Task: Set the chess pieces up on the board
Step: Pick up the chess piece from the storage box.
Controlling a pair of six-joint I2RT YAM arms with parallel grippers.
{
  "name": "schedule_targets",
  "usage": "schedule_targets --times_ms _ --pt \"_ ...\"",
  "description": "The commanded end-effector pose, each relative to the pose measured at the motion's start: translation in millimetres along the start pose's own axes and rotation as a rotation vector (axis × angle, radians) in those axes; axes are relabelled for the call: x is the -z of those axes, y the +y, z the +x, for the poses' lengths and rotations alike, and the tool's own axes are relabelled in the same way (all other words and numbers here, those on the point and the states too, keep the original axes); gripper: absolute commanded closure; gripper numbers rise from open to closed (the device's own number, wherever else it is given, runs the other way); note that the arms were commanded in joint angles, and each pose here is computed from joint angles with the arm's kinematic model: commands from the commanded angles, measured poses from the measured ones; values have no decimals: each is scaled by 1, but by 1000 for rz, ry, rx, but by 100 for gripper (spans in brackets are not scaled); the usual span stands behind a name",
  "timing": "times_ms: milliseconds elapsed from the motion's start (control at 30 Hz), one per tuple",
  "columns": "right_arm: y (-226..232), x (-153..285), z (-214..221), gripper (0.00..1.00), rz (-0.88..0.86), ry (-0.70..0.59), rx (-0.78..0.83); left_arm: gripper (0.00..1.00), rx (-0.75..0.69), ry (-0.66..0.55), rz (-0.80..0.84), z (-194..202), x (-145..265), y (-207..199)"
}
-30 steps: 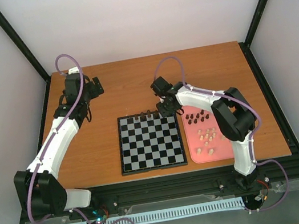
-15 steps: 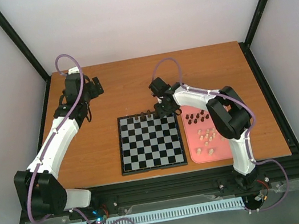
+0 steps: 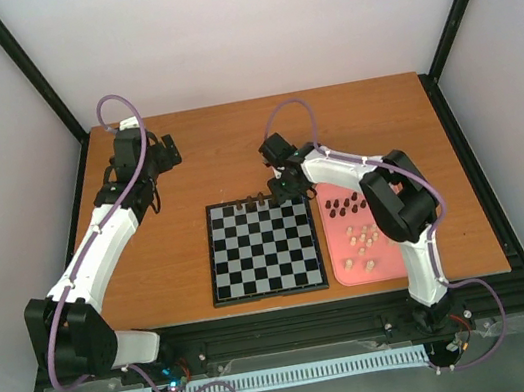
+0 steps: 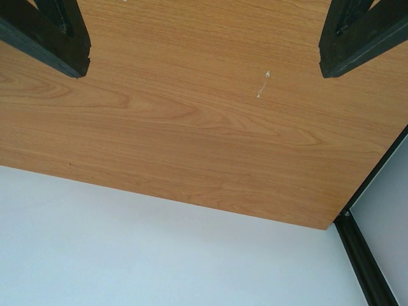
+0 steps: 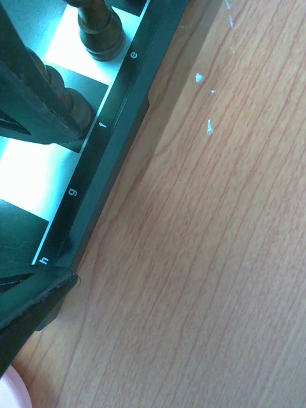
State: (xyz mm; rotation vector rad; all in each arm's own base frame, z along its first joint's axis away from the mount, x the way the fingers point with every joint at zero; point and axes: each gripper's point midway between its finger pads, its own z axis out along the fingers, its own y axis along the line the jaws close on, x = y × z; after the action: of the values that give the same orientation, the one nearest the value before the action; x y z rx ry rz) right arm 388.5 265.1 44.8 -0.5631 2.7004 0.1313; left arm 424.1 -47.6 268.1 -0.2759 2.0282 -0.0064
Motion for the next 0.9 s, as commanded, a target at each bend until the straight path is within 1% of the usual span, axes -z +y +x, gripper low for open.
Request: schedule_targets --times_ms 0,233,433,633,767,867 --pt "2 0 -8 48 -7 -17 -2 0 -9 -9 -2 -3 -1 -1" --pt "-19 12 -11 48 84 -47 -28 0 -8 -9 0 -3 -2 -2" --pt "-45 36 -12 48 142 -96 -76 0 -10 -9 0 -3 -3 -2" --pt "-103 71 8 48 277 -140 -189 0 -8 -12 4 -4 -1 -3" --pt "-146 84 33 51 306 -149 -300 0 -3 -7 19 -3 -3 -6" --pt "-166 83 49 52 311 -134 -346 0 -4 -1 23 -1 -5 -7"
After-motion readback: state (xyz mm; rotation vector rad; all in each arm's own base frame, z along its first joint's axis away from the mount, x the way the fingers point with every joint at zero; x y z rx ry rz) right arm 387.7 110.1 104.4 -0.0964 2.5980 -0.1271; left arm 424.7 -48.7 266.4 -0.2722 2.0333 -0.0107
